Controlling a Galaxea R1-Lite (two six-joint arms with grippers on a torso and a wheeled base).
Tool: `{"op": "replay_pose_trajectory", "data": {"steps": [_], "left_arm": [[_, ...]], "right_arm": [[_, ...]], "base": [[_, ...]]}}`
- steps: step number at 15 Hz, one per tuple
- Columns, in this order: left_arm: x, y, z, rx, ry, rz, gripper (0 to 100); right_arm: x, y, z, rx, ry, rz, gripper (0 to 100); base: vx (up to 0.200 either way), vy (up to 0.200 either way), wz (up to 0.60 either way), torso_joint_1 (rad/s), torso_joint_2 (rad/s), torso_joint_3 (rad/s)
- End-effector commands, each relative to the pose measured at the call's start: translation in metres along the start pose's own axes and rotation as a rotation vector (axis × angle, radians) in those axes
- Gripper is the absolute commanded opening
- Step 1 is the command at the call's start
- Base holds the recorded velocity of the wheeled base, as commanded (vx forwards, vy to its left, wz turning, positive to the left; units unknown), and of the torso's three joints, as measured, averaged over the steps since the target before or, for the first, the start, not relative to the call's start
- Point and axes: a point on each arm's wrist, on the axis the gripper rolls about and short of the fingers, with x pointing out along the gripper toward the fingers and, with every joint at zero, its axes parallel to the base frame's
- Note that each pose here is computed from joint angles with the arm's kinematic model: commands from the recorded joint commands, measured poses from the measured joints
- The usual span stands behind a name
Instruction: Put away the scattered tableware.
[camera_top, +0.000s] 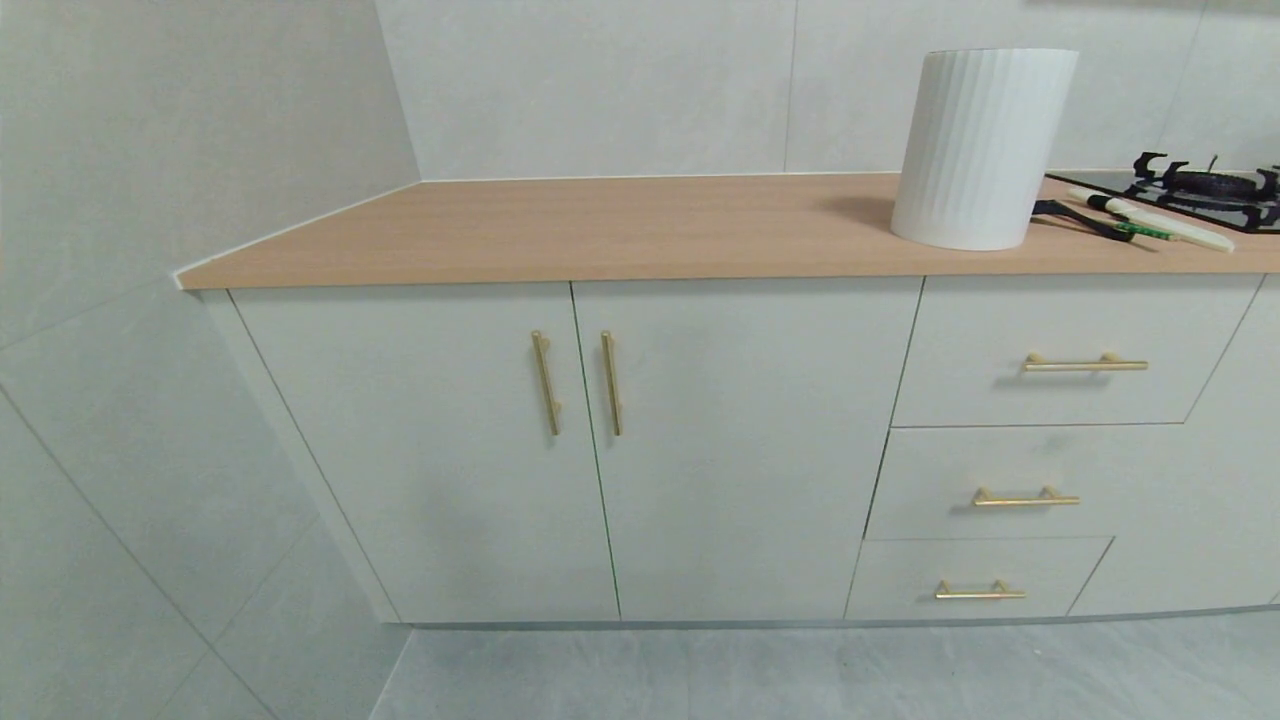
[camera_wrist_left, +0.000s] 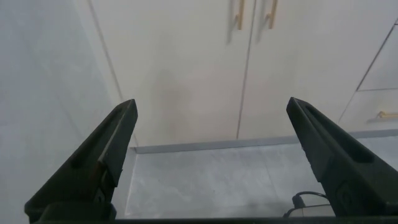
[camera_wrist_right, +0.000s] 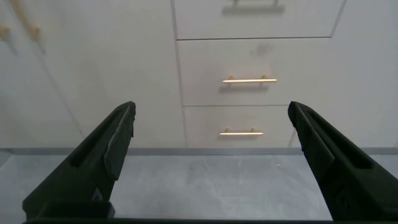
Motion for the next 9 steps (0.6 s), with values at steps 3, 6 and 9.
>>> {"op": "replay_pose_trajectory", "data": {"steps": [3, 6, 9], "left_arm": [[0.0001, 0.0, 0.0001, 0.001, 0.0, 0.0, 100], [0.0001, 0.0, 0.0001, 0.001, 0.0, 0.0, 100], [0.0001, 0.0, 0.0001, 0.001, 0.0, 0.0, 100]], "right_arm": [[0.0001, 0.0, 0.0002, 0.001, 0.001, 0.0, 100], [0.0001, 0.0, 0.0002, 0.004, 0.001, -0.002, 100], [0.0001, 0.0, 0.0002, 0.004, 0.001, -0.002, 100]], "base": [[0.0, -0.2, 0.0, 0.006, 0.0, 0.002], [0.0, -0.2, 0.0, 0.002, 0.0, 0.002], [0.0, -0.2, 0.0, 0.002, 0.0, 0.004]]}}
